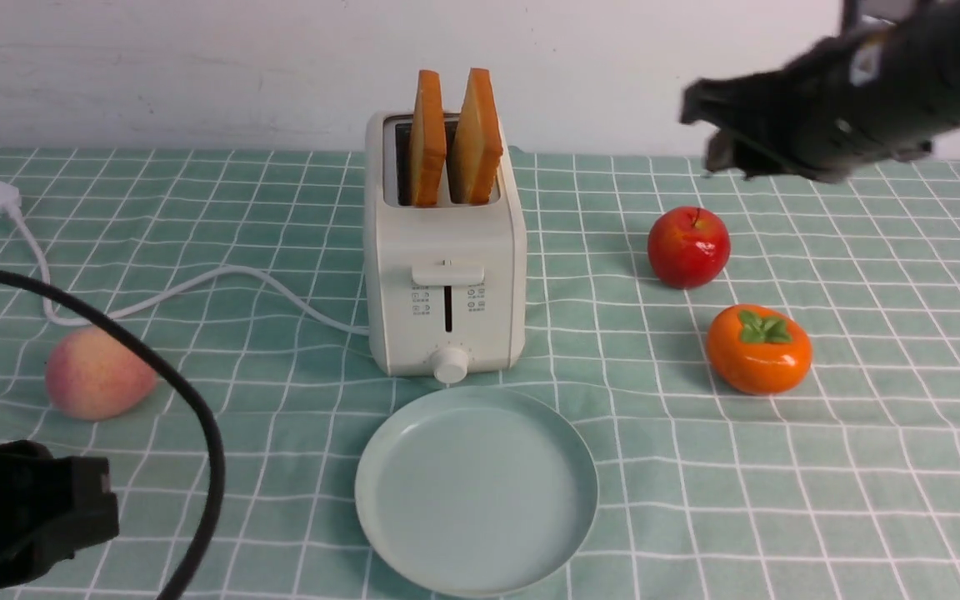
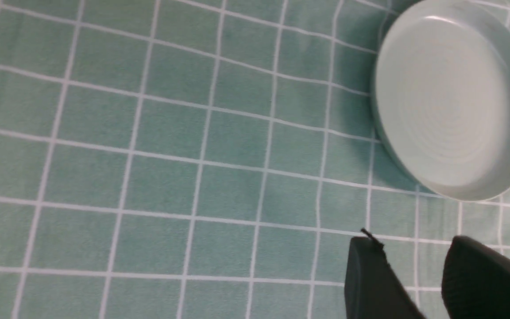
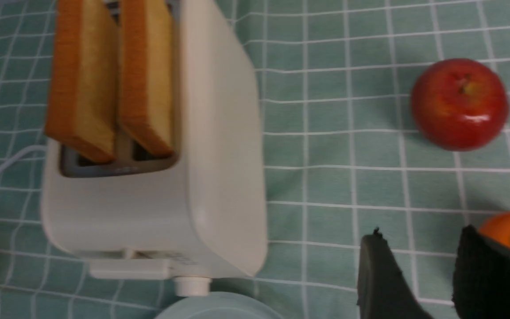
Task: Take toasted bread from bread machine on blue coffee table place on plate.
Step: 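Grasp the toast slice in the toaster and pull it up out of the slot with the right gripper, then place the held slice of bread on top of the slice on the plate with the right gripper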
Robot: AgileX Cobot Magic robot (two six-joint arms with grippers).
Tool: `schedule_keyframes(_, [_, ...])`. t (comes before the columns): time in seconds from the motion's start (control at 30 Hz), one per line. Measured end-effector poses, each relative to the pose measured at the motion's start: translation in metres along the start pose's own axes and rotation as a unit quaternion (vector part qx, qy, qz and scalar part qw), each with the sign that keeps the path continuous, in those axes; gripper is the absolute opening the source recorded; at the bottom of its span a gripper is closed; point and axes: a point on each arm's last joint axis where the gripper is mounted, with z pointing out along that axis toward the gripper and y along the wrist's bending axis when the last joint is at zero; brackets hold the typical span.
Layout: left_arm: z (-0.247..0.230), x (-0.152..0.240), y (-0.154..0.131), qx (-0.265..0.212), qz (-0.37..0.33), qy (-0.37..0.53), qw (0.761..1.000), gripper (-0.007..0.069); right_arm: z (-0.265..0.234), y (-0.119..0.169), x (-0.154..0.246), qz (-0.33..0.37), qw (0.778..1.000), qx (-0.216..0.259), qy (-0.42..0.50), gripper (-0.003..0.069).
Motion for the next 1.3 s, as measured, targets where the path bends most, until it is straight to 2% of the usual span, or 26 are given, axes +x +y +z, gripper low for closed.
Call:
schedule_keyframes(0.03, [0.0, 0.0, -0.002, 0.007, -0.003, 0.0, 1.0, 0.024, 0.01, 0.012, -0.011, -0.005, 0.999, -0.03, 0.01, 0.0271])
schedule_keyframes(0.1, [0.0, 0.0, -0.002, 0.01, -0.004, -0.001, 1.0, 0.024, 0.019, 0.02, -0.02, -0.01, 0.999, -0.05, 0.017, 0.0289])
schedule_keyframes(0.13, [0.0, 0.0, -0.003, 0.013, -0.005, -0.002, 1.0, 0.024, 0.03, 0.028, -0.028, -0.017, 0.997, -0.077, 0.022, 0.0316])
schedule_keyframes(0.33, [0.0, -0.001, -0.003, 0.016, -0.007, -0.004, 1.0, 0.024, 0.078, 0.042, -0.038, -0.052, 0.989, -0.136, 0.016, 0.0447])
schedule_keyframes(0.53, [0.0, -0.001, -0.003, 0.017, -0.007, -0.005, 1.0, 0.0242, 0.122, 0.043, -0.029, -0.067, 0.984, -0.166, -0.006, 0.0477])
schedule_keyframes(0.7, [0.0, -0.001, -0.004, 0.018, -0.007, -0.008, 1.0, 0.0242, 0.15, 0.039, -0.023, -0.088, 0.982, -0.166, -0.029, 0.0476])
schedule_keyframes(0.83, [0.0, -0.002, -0.004, 0.019, -0.007, -0.01, 1.0, 0.0242, 0.157, 0.037, -0.021, -0.089, 0.982, -0.163, -0.03, 0.0424])
schedule_keyframes(0.9, [0.0, -0.002, -0.004, 0.019, -0.007, -0.01, 1.0, 0.0242, 0.157, 0.037, -0.021, -0.087, 0.982, -0.164, -0.032, 0.0342])
schedule_keyframes(1.03, [0.0, -0.002, -0.004, 0.019, -0.007, -0.011, 1.0, 0.0242, 0.15, 0.039, -0.026, -0.088, 0.981, -0.167, -0.039, 0.0114])
schedule_keyframes(1.17, [0.0, -0.002, -0.004, 0.019, -0.007, -0.011, 1.0, 0.0242, 0.12, 0.037, -0.044, -0.088, 0.979, -0.172, -0.067, 0.0113])
schedule_keyframes(1.3, [0.0, -0.002, -0.004, 0.019, -0.007, -0.012, 1.0, 0.0242, 0.037, 0.027, -0.088, -0.088, 0.969, -0.175, -0.154, 0.0113])
